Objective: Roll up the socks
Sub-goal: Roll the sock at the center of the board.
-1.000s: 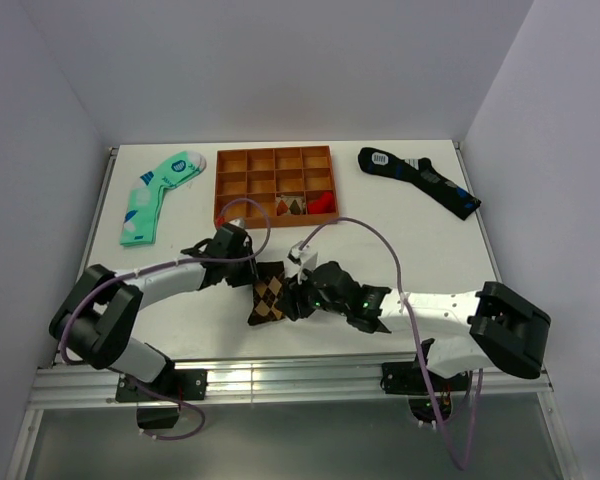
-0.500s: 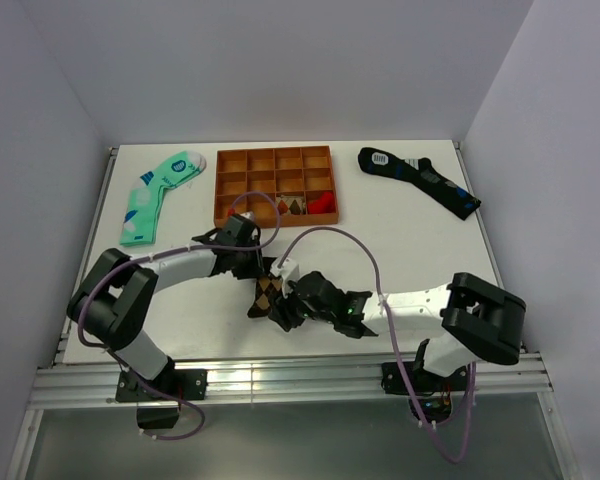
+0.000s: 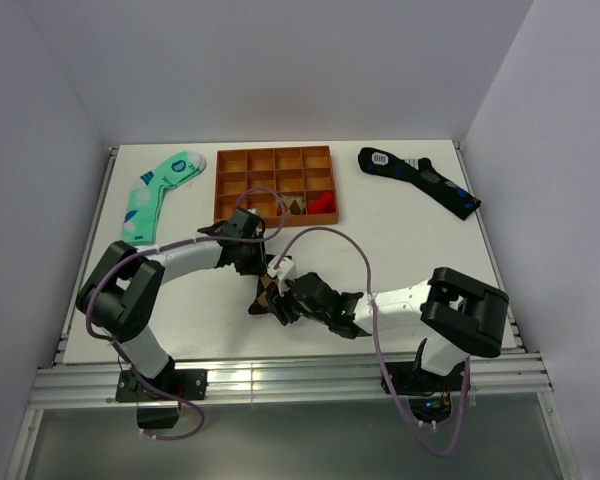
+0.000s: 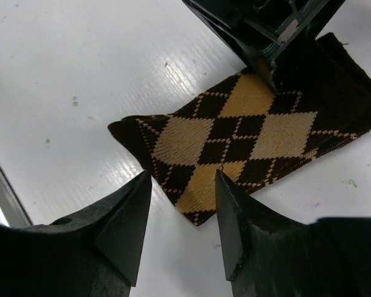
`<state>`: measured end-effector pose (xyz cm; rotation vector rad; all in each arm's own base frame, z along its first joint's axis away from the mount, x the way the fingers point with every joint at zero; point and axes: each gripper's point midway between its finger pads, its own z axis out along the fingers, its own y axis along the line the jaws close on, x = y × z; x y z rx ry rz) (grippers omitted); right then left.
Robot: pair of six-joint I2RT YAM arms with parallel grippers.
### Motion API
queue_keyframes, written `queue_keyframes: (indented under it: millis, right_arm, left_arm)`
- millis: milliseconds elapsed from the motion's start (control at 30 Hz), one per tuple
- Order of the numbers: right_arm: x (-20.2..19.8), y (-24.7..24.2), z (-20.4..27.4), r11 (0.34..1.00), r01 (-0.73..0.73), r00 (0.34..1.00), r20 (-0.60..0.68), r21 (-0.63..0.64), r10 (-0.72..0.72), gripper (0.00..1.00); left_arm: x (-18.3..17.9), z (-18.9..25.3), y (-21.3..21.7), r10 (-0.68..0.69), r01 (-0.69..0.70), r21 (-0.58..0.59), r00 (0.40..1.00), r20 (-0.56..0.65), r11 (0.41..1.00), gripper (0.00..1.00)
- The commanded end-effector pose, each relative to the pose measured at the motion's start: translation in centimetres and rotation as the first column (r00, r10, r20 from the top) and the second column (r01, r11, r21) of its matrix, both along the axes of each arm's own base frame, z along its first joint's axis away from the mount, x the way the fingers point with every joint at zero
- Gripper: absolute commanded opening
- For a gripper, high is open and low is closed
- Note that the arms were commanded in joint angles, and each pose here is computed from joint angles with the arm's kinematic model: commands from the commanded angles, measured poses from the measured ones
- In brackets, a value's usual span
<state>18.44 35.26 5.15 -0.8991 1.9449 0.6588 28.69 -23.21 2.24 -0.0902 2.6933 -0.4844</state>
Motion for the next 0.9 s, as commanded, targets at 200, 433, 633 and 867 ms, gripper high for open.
queue_keyframes:
  millis: [200,433,633,867]
  right_arm:
    - [0.8,-0.3,1.8,0.998,0.027,0.995,0.092,0.065,-0.033,0.53]
    - [-0.3,-0.3,1.0,0.999,-0.016,0.997,0.074,0.044,0.013,0.53]
    - [-1.1,0.2,0.4,0.998,-0.056,0.998,0.043,0.014,0.056,0.53]
    - [-1.1,0.6,-0.8,0.997,-0.065,0.997,0.049,-0.040,0.067,0.52]
  left_arm:
    - [0.2,0.6,-0.4,-0.040,0.040,0.012,0.999,-0.014,0.999,0.36]
    - [0.0,0.6,-0.1,-0.043,0.044,0.030,0.999,-0.019,0.999,0.36]
    - [0.1,0.7,-0.2,-0.056,0.056,0.028,0.998,-0.018,0.998,0.36]
    - [0.3,0.4,-0.4,-0.068,0.069,0.017,0.997,-0.030,0.998,0.36]
